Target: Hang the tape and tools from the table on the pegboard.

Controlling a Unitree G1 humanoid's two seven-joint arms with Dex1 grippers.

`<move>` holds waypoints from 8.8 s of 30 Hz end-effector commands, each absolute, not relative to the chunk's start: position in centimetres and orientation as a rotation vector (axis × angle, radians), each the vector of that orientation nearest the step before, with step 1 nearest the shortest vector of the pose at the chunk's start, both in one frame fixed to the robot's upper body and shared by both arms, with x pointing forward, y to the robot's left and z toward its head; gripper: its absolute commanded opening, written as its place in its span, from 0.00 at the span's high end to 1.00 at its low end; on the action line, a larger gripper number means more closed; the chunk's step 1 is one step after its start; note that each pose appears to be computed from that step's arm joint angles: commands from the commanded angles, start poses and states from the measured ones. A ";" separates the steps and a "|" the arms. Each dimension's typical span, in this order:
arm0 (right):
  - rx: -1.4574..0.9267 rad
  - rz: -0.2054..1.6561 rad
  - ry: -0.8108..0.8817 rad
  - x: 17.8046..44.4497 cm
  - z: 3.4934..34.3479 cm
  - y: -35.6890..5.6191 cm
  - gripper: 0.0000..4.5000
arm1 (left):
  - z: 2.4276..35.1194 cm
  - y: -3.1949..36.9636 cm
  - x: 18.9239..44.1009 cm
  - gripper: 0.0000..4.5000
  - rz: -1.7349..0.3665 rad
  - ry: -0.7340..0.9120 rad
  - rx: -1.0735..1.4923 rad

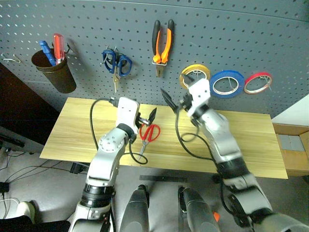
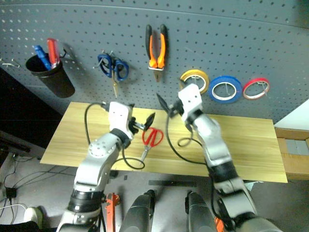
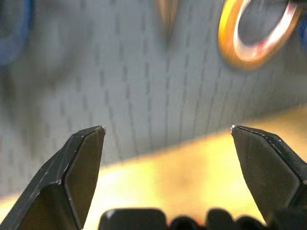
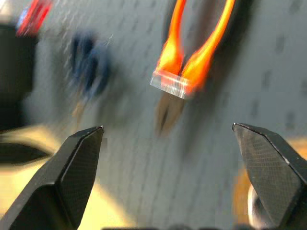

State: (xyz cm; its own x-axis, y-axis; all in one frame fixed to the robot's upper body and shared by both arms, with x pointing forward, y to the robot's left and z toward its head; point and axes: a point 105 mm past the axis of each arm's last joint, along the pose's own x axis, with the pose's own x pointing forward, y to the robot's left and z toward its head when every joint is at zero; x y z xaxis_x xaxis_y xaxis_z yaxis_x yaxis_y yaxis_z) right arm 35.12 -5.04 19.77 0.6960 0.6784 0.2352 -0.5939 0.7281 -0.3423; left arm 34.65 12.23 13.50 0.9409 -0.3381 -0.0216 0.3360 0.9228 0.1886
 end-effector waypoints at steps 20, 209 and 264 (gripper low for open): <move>-0.315 1.305 -0.003 23.4 8.2 -4.4 0.01 | 0.7 15.4 31.2 0.00 -0.199 0.438 0.349; 0.232 1.022 -0.519 32.7 30.5 4.0 0.00 | 38.3 26.8 40.8 0.89 0.259 -0.697 0.562; 0.132 1.045 -0.455 32.8 28.3 3.2 0.00 | 34.0 32.9 36.3 0.01 0.454 -0.527 0.409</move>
State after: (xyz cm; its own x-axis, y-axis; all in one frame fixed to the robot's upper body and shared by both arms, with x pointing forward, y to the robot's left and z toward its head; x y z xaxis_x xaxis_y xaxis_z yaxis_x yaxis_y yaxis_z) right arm 34.07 2.91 26.36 0.4758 0.7982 0.3694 -0.8476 0.5283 -0.0497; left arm 37.57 33.02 31.60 0.8158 0.3218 0.4806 -0.4835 0.8354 0.2613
